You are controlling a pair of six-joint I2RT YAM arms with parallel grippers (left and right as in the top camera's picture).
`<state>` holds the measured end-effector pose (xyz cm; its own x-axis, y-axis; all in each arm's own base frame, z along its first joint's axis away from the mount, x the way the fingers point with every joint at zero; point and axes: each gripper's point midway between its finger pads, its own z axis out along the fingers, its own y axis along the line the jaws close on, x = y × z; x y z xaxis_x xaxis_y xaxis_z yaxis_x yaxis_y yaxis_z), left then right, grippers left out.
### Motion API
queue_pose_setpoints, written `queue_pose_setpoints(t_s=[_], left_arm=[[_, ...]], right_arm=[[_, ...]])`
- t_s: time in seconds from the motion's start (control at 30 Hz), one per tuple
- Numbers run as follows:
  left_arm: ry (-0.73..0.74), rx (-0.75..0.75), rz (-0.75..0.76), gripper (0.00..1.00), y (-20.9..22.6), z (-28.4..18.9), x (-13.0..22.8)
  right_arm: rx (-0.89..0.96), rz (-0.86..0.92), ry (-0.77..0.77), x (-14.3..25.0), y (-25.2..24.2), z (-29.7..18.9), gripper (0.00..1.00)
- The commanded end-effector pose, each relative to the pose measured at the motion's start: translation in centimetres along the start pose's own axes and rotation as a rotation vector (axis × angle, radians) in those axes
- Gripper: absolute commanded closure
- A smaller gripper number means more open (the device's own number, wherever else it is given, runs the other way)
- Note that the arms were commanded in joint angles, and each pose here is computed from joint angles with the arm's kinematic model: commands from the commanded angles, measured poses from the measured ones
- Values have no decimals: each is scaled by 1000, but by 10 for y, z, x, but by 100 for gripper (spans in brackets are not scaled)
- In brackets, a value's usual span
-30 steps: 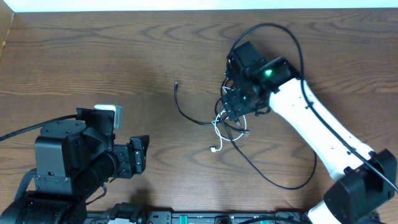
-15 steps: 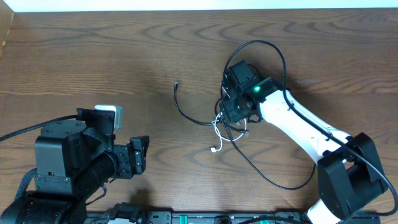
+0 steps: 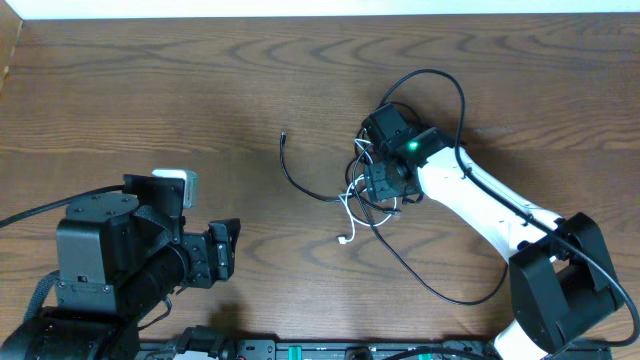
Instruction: Untangle cables
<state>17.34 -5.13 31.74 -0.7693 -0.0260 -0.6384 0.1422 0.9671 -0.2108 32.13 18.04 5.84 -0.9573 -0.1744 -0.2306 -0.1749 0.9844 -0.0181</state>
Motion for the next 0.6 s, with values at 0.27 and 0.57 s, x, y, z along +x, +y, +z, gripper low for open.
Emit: queue_pose_setpoints(t_s=[0.27,0.57], left_arm=[[1,1,6,20,0,-2,1],[1,1,6,20,0,-2,1]], right_arm=[[11,4,-173,-32,0,24,14],[2,-4,-203,-43,7,48,44]])
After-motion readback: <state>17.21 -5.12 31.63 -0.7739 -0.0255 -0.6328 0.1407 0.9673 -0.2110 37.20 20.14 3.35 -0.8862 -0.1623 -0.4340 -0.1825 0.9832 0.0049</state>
